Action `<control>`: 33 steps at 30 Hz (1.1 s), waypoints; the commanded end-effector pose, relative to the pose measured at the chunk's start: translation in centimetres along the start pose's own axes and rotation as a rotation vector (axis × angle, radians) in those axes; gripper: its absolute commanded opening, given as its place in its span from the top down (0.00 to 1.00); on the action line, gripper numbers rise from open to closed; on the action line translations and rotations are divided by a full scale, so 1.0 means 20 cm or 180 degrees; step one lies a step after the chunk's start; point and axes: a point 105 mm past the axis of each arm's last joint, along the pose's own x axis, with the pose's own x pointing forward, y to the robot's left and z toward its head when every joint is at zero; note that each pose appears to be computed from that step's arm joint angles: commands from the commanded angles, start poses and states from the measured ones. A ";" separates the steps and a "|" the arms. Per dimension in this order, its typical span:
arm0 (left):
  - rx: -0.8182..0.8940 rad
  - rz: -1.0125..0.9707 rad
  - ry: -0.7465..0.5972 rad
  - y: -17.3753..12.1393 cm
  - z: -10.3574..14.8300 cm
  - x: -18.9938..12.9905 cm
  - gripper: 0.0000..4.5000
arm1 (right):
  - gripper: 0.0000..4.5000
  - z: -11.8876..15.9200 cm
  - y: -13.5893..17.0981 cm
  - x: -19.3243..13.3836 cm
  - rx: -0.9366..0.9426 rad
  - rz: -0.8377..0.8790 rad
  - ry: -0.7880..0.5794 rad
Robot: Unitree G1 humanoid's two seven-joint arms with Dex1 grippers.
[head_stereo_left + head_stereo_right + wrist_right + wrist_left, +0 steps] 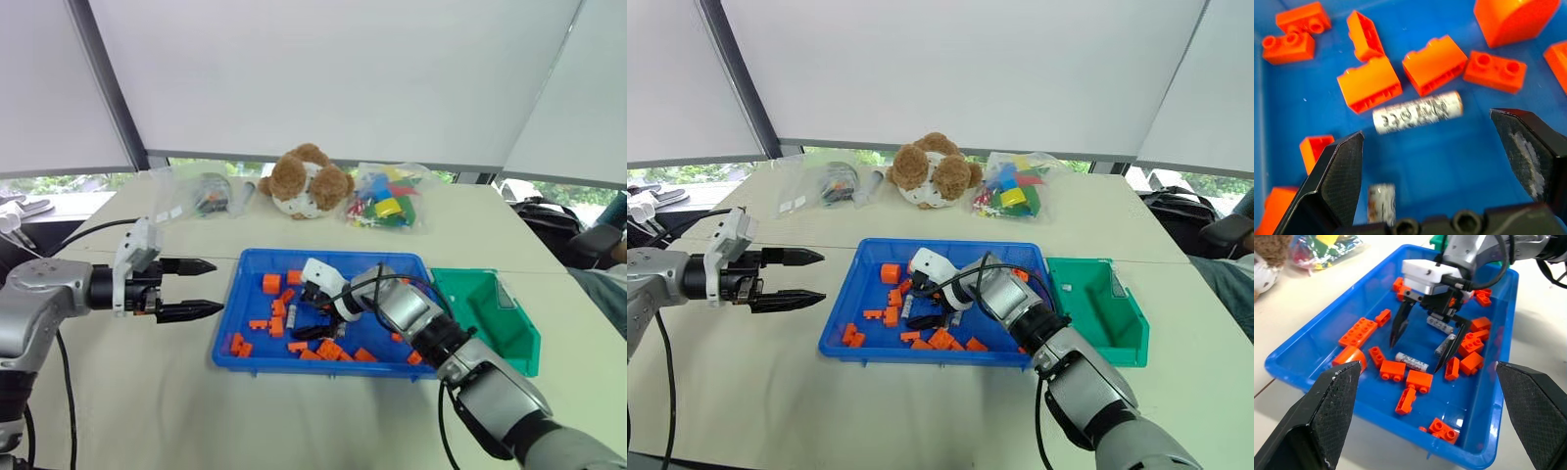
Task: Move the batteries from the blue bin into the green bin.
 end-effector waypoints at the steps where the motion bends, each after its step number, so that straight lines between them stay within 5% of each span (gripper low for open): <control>1: 0.0160 -0.0064 -0.0010 -0.03 0.05 0.00 0.00 | 0.01 0.05 -0.04 0.00 -0.0069 -0.0079 -0.0067; 10: 0.0233 -0.0331 -0.0042 -0.08 0.09 0.00 0.00 | 0.01 0.01 -0.04 0.03 0.0009 -0.0005 -0.0016; 13: 0.0259 -0.0382 -0.0033 -0.07 0.10 0.00 0.00 | 0.19 0.01 -0.03 0.04 0.0016 0.0030 -0.0012; 16: 0.0272 -0.0385 -0.0029 -0.07 0.09 0.00 0.00 | 0.52 0.01 -0.02 0.04 0.0018 0.0051 -0.0017; 21: 0.0282 -0.0389 -0.0056 -0.06 0.10 0.02 0.00 | 0.52 0.01 -0.02 0.02 0.0022 0.0056 -0.0046; 29: 0.0337 -0.0561 -0.0206 -0.10 0.14 0.08 0.00 | 0.52 0.16 -0.09 -0.53 0.0418 -0.0654 -0.0836; 33: 0.0369 -0.0700 -0.0278 -0.12 0.15 0.13 0.00 | 0.52 0.07 -0.11 -0.86 0.0758 -0.1257 -0.0784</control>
